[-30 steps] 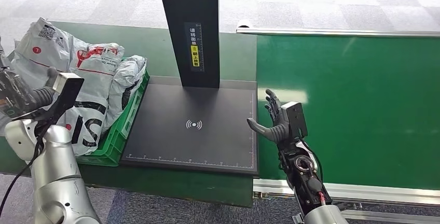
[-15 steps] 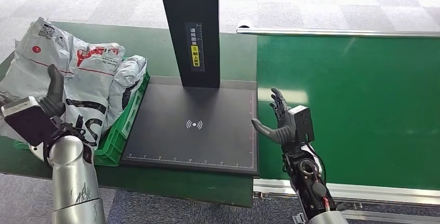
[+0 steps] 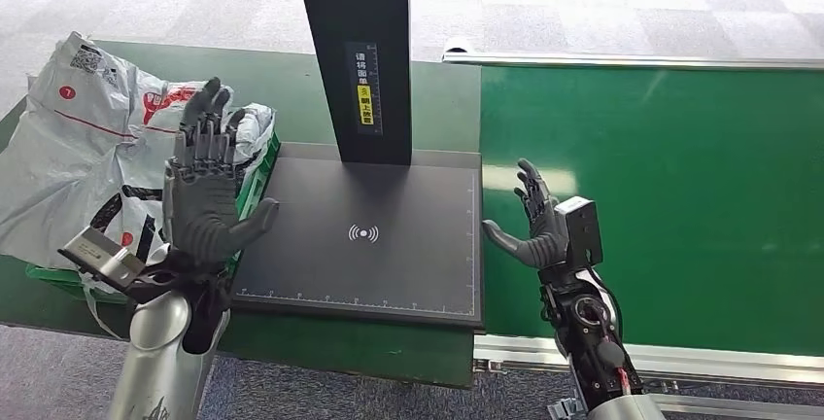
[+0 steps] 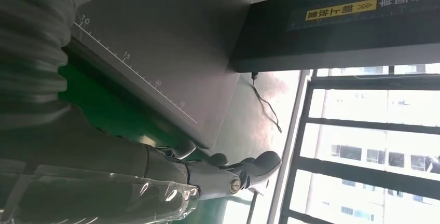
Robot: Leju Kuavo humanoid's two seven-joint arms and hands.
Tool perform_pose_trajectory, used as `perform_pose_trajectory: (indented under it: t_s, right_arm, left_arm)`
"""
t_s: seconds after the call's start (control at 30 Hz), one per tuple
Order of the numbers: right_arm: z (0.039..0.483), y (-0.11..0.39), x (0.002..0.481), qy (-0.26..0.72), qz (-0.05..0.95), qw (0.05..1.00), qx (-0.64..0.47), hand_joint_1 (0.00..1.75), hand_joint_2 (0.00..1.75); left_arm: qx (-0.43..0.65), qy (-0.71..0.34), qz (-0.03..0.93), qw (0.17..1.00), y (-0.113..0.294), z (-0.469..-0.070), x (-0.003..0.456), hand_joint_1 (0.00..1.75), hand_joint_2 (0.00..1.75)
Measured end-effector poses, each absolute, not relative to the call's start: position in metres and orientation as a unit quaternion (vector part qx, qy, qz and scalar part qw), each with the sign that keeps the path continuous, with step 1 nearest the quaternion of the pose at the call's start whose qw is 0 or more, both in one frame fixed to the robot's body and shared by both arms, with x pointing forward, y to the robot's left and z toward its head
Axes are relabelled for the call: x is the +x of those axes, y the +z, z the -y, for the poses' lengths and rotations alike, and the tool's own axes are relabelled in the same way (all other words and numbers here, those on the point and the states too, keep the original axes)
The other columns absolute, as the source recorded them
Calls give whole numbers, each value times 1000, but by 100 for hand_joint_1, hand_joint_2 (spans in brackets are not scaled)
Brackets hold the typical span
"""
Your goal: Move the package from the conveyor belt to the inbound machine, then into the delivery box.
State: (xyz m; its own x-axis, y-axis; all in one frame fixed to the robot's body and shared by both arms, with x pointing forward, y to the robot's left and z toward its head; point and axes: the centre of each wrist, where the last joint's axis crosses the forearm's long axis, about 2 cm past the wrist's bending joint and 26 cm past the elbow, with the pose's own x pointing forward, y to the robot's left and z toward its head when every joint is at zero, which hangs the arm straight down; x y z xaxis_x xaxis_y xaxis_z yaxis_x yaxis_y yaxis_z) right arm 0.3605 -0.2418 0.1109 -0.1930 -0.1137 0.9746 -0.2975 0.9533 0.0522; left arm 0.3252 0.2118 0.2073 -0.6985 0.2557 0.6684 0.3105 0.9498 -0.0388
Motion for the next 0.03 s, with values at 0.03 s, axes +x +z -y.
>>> perform_pose_trajectory:
  t_s: [0.03]
  right_arm:
    - [242,111,361,75,769,621,134,0,175]
  left_arm:
    - [-164,-45,915,367,205,-211,325,0,175]
